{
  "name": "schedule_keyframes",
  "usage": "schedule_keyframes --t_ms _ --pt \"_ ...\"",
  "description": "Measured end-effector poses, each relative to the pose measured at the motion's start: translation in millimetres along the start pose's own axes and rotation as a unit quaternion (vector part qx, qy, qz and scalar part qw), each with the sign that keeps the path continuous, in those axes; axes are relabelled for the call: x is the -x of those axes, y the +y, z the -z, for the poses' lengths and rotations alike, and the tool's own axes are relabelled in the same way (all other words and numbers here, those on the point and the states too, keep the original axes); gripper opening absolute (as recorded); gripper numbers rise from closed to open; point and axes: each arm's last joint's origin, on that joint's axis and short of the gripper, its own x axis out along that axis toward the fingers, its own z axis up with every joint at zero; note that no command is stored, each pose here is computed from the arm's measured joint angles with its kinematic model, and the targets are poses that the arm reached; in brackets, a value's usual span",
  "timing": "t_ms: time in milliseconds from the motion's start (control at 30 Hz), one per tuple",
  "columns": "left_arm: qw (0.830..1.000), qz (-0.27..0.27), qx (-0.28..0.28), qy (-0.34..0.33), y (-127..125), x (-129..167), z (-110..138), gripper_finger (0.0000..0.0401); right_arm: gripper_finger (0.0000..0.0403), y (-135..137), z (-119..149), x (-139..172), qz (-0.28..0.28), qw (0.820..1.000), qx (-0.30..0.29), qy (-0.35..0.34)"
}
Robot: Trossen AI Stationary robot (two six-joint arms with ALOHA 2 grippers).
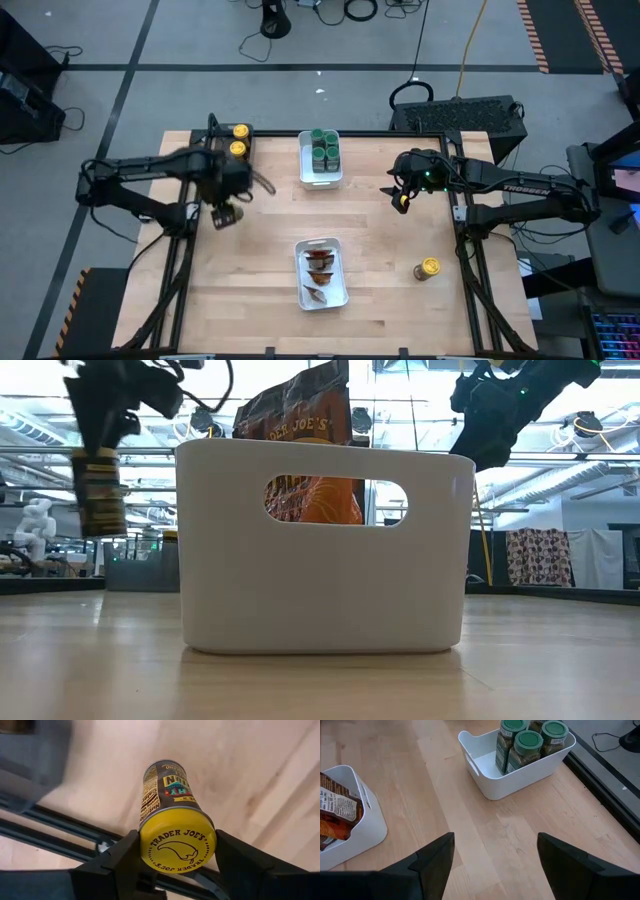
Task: Sort spices by type
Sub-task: Put the left yellow spice bottle into the transparent black bin
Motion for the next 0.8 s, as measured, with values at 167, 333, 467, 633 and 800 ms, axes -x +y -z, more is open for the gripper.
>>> schedule_keyframes --t_ms 167,333,467,633,800 --pt "0.998 0.006 0.057 -0.036 35.0 17.2 -8.9 0.0226 0.0267 0.0 0.0 0.0 0.000 1.000 0.001 0.000" --pt "0.992 -0.022 0.105 -0.072 66.4 35.1 -11.3 0.0226 0.0267 0.0 0.0 0.0 0.000 1.000 0.001 0.000" --pt "0.984 -0.050 0.146 -0.091 90.0 46.3 -6.8 0.0226 0.0267 0.0 0.0 0.0 0.000 1.000 0.003 0.000" --pt "0.971 -0.080 0.200 -0.100 115.9 55.4 0.7 0.0226 0.0267 0.0 0.0 0.0 0.000 1.000 0.010 0.000" --pt "0.963 -0.088 0.244 -0.072 142.7 49.1 -1.1 0.0226 0.0267 0.0 0.0 0.0 0.000 1.000 0.012 0.000"
